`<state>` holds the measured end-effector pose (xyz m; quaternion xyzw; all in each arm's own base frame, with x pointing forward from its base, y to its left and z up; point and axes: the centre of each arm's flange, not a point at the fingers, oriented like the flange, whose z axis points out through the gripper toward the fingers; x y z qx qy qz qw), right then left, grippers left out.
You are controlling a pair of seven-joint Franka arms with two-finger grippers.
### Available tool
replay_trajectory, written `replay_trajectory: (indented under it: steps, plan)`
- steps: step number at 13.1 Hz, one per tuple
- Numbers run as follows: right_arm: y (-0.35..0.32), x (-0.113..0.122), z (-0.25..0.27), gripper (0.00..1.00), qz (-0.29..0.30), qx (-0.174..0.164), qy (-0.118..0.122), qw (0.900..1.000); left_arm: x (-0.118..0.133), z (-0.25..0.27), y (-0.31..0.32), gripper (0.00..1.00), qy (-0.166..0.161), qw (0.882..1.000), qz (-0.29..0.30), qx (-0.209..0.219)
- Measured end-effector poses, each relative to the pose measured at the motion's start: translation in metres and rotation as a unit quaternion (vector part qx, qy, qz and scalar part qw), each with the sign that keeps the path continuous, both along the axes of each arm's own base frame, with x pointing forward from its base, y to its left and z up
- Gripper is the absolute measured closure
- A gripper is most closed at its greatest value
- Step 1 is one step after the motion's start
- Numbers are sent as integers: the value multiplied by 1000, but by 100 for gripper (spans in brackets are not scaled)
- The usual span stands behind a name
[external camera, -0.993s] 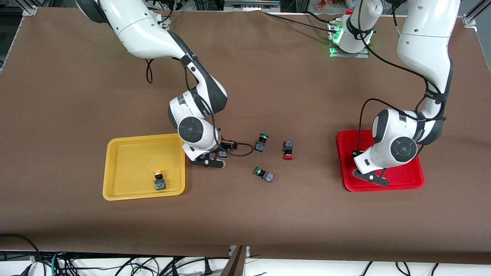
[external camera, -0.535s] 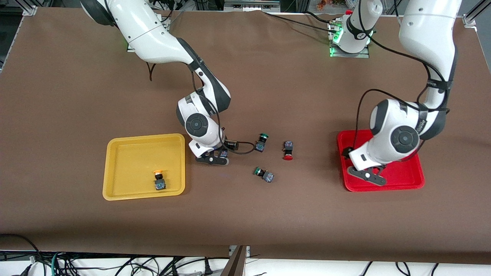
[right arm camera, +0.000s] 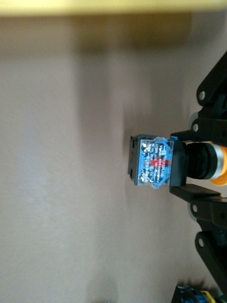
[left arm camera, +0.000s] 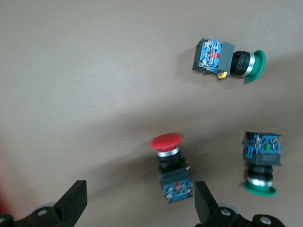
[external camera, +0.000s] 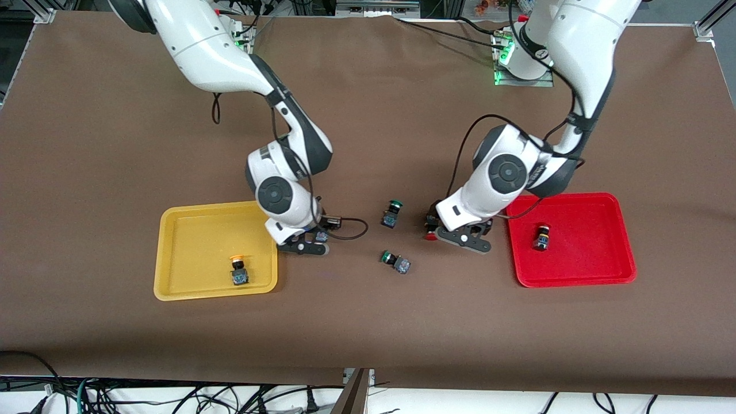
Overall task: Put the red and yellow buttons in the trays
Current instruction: 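Place the yellow button in the yellow tray while the left gripper grasps a red button, then carry the red button to the red tray while the right gripper withdraws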
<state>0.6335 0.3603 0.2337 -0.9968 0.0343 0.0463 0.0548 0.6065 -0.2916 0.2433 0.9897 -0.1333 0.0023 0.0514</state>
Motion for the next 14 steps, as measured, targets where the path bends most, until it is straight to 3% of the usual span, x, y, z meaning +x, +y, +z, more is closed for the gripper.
replay_trajectory:
  steps: [4, 7, 8, 12, 13, 14]
  plan:
    - [-98, 37, 54, 60, 104, -58, -7, 993, -15, -40, -24, 0, 3, 999, 41, -11]
    - [-138, 40, 36, 59, 108, -65, 9, 992, -18, -51, -29, 0, -2, 999, 46, -17]
    - [-141, 37, 26, 53, 106, -65, 14, 992, -17, -56, -28, 7, -3, 999, 47, -18]
    - [-140, 36, 27, 11, 105, -63, 9, 992, -17, -63, -27, 56, -3, 999, 49, -19]
    - [-138, 38, 40, 1, 105, -60, -1, 993, -17, -61, -25, 59, -1, 999, 47, -14]
    - [-136, 39, 60, 1, 102, -56, -13, 993, -16, -57, -22, 59, 3, 999, 38, 1]
